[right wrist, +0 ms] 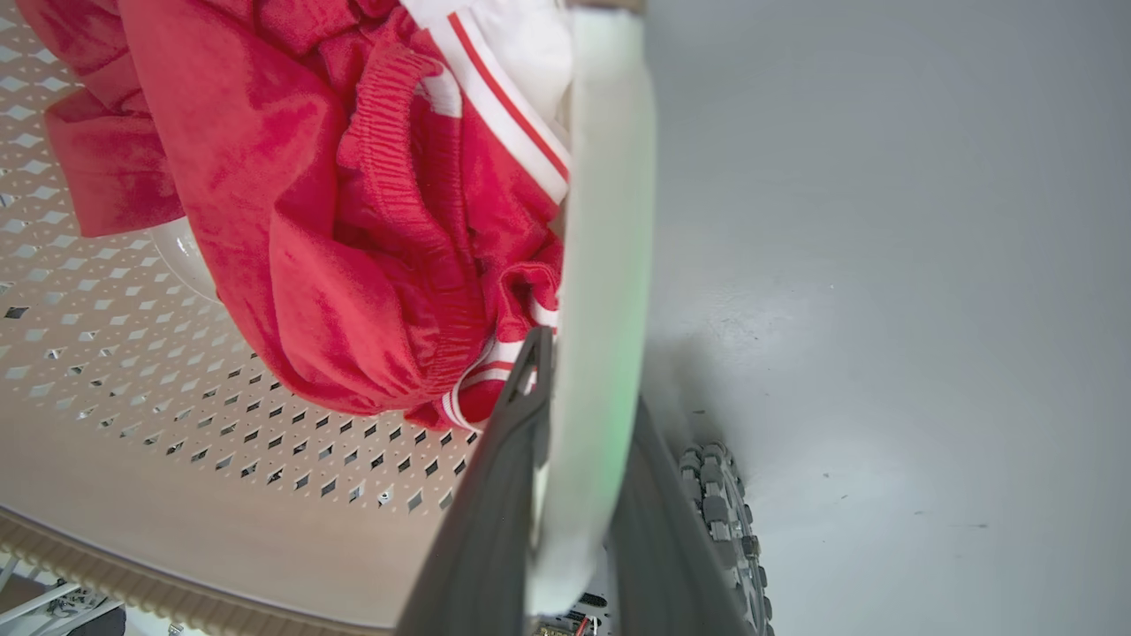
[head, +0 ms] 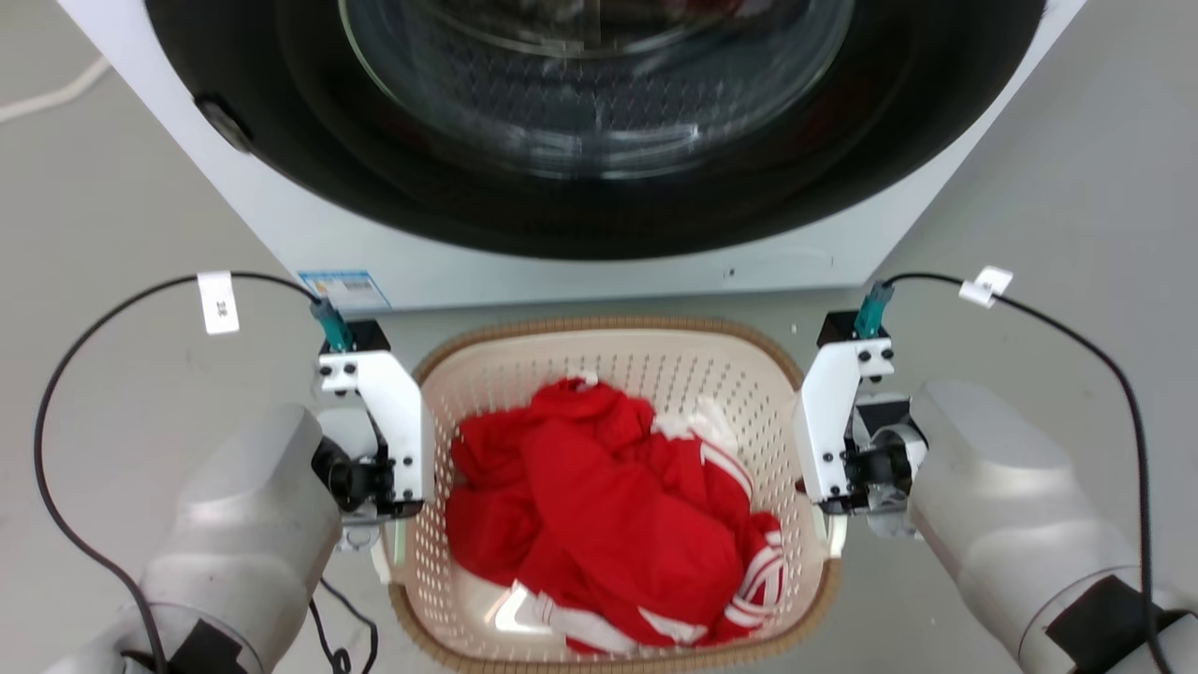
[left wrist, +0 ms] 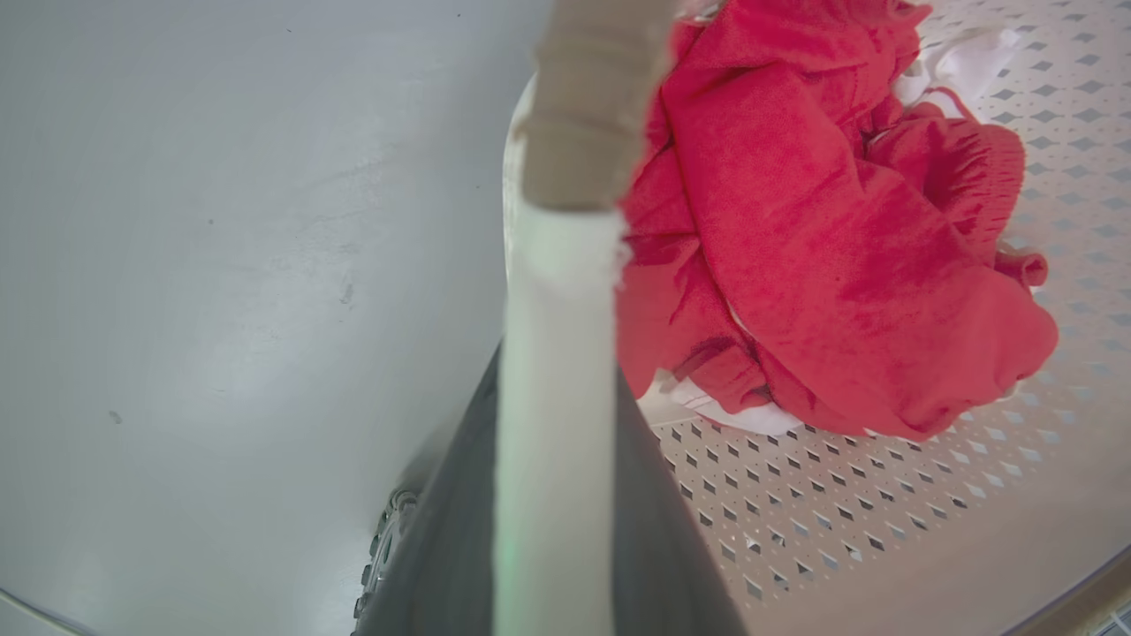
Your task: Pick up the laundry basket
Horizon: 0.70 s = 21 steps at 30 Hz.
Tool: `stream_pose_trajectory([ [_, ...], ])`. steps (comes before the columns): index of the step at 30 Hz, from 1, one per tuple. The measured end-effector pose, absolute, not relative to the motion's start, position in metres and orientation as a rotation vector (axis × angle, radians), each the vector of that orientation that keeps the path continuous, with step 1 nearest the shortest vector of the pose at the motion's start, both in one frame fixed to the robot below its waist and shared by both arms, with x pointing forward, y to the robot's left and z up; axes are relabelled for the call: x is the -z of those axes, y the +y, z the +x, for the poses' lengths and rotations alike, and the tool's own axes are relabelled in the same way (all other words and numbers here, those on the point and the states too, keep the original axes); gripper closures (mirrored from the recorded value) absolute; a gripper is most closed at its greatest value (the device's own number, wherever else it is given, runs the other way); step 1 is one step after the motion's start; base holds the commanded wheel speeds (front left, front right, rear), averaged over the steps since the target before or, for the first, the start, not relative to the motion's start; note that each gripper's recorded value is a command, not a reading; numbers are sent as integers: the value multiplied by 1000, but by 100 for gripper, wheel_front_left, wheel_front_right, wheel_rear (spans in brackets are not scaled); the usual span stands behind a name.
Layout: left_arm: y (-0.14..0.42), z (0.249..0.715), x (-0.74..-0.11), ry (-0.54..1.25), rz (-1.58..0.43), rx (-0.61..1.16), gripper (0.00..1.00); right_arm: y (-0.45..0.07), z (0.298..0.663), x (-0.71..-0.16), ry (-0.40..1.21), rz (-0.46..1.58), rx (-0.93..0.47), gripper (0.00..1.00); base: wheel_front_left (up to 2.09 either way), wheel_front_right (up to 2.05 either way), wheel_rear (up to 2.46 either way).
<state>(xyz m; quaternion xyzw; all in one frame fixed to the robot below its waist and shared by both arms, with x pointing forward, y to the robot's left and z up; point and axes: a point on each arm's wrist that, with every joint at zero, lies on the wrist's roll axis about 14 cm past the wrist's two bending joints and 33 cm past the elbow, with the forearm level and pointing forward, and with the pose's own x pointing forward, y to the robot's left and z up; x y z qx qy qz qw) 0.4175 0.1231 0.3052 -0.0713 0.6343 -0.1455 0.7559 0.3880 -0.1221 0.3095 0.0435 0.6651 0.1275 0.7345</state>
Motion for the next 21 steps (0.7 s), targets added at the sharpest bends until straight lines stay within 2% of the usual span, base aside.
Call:
stream_pose_trajectory([
  [21, 115, 347, -345, 1395, -195, 327, 100, -128, 319, -346, 1484, 107, -267, 100, 0, 0, 0],
])
